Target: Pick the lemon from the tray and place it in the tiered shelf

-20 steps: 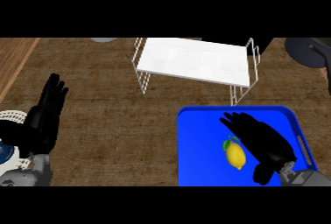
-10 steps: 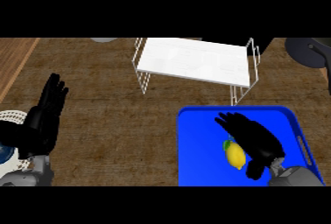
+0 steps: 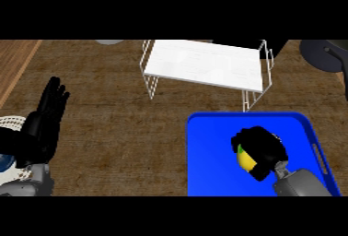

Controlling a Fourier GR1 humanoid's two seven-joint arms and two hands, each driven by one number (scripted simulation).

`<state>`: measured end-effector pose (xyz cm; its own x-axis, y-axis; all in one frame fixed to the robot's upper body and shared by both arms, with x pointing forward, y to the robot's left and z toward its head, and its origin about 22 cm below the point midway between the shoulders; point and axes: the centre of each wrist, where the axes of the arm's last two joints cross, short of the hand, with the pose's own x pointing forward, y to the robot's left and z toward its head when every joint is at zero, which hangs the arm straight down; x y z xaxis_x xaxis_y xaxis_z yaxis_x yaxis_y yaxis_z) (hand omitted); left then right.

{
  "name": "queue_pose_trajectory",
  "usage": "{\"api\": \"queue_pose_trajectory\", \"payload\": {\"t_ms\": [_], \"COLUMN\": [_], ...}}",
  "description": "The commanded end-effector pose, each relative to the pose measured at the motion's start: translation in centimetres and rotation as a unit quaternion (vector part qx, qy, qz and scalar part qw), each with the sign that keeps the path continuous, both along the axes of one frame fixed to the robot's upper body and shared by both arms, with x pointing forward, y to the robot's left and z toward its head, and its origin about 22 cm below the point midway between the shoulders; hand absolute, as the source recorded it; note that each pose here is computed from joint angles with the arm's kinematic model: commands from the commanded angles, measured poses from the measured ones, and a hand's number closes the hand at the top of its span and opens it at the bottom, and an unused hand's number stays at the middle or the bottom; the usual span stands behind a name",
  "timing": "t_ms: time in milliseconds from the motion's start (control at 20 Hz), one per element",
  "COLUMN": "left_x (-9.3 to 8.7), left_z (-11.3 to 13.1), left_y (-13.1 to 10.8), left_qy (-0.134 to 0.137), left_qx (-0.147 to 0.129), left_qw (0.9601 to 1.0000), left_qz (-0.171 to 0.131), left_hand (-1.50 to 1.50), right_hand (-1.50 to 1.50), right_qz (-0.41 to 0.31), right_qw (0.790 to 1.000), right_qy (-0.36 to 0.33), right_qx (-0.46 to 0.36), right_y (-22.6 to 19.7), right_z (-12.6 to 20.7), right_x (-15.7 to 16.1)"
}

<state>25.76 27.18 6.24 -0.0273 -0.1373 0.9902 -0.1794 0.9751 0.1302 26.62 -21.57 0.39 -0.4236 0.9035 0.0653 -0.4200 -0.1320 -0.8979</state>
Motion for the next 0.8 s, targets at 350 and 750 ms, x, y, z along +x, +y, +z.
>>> {"api": "queue_pose_trajectory", "payload": {"t_ms": [350,750], "left_x": [0.2,0.1], "left_z": [0.3,-0.6], "left_y": [-0.3,-2.0], "left_qy": [-0.007,-0.007], "left_qx": [0.005,-0.006], "left_qw": [1.0000,0.9996], "left_qz": [0.001,-0.026], "left_hand": [0.00,0.00], "right_hand": [1.50,1.50], "right_qz": [-0.239,-0.358], "right_qw": [0.971,0.926], "right_qy": [-0.013,-0.035], "right_qx": [0.022,0.115], "right_y": [9.2,15.5], "right_z": [-1.3,2.6], "right_x": [-0.9,-1.7]}}
